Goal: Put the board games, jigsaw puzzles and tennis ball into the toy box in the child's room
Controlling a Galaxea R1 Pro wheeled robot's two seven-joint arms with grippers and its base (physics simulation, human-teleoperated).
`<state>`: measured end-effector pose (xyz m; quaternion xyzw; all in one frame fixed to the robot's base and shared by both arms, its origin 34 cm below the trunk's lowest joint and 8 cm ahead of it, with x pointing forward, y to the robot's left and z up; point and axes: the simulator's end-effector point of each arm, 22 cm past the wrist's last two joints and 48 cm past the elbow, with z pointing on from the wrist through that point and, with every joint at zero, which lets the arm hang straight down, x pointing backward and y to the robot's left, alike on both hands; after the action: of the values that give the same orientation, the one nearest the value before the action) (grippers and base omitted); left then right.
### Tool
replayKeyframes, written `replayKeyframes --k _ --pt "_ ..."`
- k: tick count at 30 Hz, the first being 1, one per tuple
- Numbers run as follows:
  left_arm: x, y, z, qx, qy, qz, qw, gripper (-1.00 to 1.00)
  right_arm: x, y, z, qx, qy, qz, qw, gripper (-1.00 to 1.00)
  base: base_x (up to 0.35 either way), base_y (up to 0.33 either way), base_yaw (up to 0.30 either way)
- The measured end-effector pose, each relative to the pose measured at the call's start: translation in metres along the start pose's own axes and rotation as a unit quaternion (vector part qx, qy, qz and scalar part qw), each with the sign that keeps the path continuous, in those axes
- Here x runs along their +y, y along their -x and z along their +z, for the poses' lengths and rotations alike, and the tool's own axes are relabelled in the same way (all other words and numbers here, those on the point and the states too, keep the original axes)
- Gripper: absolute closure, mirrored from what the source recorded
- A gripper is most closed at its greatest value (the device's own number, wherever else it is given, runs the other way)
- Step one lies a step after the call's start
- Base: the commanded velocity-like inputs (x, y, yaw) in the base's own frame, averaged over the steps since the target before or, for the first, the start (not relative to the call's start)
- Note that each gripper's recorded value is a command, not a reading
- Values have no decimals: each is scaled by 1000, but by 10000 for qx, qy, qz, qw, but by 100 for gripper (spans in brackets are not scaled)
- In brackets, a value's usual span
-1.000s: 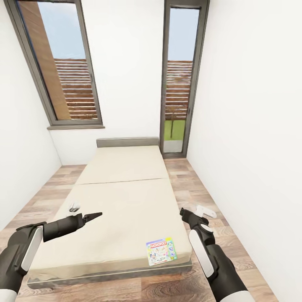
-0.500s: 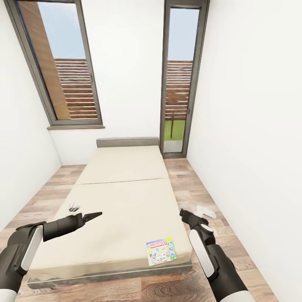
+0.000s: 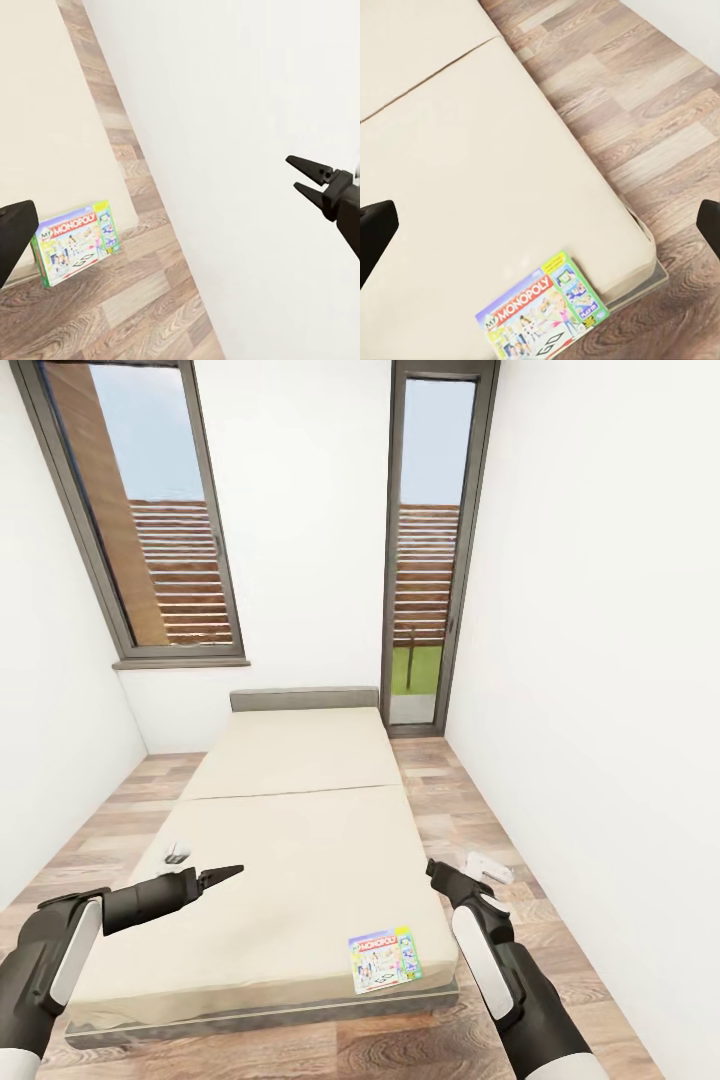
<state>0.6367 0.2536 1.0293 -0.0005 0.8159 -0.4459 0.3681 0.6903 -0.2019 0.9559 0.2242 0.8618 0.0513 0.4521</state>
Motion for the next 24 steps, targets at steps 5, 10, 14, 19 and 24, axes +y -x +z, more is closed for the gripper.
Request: replayKeyframes --k 5,10,14,19,24 --pt "1 0 -1 3 9 4 10000 -100 0 -1 0 18 2 8 10000 -100 0 0 0" --pt "0 0 -1 4 -1 1 10000 -100 0 -2 0 30 5 14 10000 -100 0 0 0" --pt "-4 1 -2 7 -99 5 10000 -100 -2 -12 2 175 -6 21 9998 -100 0 0 0" --pt "-14 1 -3 13 -333 7 9994 -100 -5 -43 7 789 113 431 9959 -100 0 0 0" --pt "-23 1 -4 19 -533 4 9986 -100 3 -58 7 1279 524 1154 9837 -100 0 0 0"
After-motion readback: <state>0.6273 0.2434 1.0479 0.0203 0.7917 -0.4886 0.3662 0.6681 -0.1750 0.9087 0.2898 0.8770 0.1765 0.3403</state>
